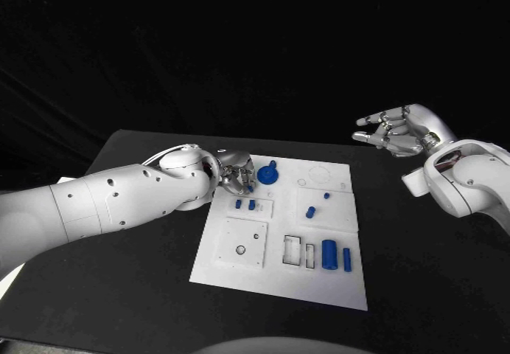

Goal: Assemble the parts on the task board

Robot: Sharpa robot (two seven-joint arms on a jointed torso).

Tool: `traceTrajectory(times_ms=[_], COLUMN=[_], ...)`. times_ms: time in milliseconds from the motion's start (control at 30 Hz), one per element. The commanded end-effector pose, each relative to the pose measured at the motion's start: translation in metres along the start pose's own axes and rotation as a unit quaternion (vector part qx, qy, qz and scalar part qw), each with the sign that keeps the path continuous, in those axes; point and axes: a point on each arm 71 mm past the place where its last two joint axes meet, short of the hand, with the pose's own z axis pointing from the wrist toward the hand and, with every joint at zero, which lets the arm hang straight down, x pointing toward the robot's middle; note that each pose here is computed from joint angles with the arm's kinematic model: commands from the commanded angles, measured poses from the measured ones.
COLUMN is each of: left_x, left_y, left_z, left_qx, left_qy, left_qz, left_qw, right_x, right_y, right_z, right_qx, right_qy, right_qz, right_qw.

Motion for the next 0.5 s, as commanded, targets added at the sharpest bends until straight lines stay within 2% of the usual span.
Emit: traceTrajectory(times_ms=[33,500], left_x=[0.0037,0.0061], left_y=[-0.0009,0.0019], left_z=[0.0007,0.002], left_qx=[0.0,-0.019], left_qy=[0.014,0.027], left_qz=[0.005,0.008], left_qw=[1.0,0.999], right_x=[0.0015,0.001], right_y=[0.0011,0.0007], right_z=[0.0001,-0.0005], right_qx=[-0.005,-0.004], right_qy=[0.006,0.007], right_qz=[0.001,0.001], right_qw=[1.0,1.0])
